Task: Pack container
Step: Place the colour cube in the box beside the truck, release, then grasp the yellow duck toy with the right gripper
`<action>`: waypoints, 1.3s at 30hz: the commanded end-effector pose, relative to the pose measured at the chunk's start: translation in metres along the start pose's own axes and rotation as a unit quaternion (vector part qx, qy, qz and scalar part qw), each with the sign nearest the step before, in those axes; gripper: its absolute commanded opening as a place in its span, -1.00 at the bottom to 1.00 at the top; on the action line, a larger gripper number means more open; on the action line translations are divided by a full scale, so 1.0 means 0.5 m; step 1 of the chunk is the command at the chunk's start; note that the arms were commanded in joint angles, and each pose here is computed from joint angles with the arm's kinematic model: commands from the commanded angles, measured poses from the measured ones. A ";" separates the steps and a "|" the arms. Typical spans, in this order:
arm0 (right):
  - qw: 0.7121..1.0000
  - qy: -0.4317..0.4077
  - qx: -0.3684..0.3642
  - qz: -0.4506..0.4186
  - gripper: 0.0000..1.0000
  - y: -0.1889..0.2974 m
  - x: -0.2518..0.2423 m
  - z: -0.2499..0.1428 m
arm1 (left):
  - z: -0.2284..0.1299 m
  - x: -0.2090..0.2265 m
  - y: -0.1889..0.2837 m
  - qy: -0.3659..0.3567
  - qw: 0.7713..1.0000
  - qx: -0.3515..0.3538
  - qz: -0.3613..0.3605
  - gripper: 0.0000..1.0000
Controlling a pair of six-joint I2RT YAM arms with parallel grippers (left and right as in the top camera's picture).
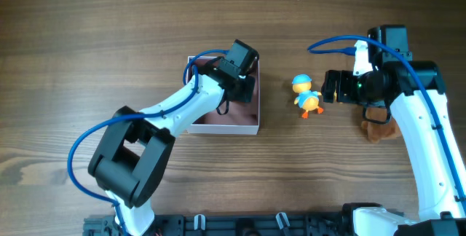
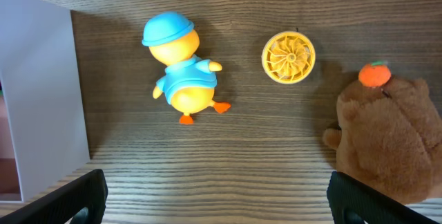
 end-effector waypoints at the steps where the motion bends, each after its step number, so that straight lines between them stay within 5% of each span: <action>1: 1.000 0.005 -0.008 -0.006 0.99 0.008 -0.003 0.012 | 0.005 0.039 -0.026 -0.005 0.999 -0.002 0.048 -0.92; 6: 1.000 0.005 -0.007 -0.007 1.00 0.007 -0.003 0.011 | 0.029 0.054 -0.023 -0.004 0.996 -0.035 0.079 -0.88; 13: 1.000 0.005 -0.009 -0.007 0.99 0.008 -0.003 0.013 | 0.051 0.046 -0.022 -0.001 0.996 -0.060 0.070 -0.52; 19: 1.000 0.006 -0.009 -0.007 1.00 0.008 -0.003 0.013 | 0.072 0.030 0.012 -0.004 0.995 -0.082 0.060 -0.50; 23: 1.000 0.009 -0.008 -0.006 0.99 0.008 -0.003 0.013 | 0.093 0.025 0.103 -0.002 0.994 -0.092 0.057 -0.11; 24: 1.000 0.016 -0.008 0.003 0.99 0.007 0.003 0.012 | 0.092 0.033 0.153 0.003 0.994 -0.092 0.059 0.34; 27: 1.000 0.018 -0.009 0.009 0.99 0.014 0.007 0.010 | 0.091 0.056 0.261 0.017 0.991 -0.118 0.057 0.71; 30: 0.997 0.055 -0.045 0.018 0.99 0.065 0.040 0.029 | 0.085 0.120 0.371 0.068 0.983 -0.154 0.068 0.99; 34: 0.988 0.110 -0.093 0.051 0.99 0.115 0.138 0.059 | 0.035 0.297 0.457 0.200 0.960 -0.148 0.128 1.00; 39: 0.995 0.082 -0.032 0.044 0.99 -0.025 0.169 0.101 | -0.012 0.428 0.444 0.302 0.939 -0.099 0.134 1.00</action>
Point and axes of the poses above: each gripper's point midway between its finger pads, its own y axis back along the fingers, its own x axis along the line the jaws close on, z = x × y, the point moved 3 cm from there along y, back along the fingers, and after that the axes turned 2 degrees about y, right-handed, at the moved point
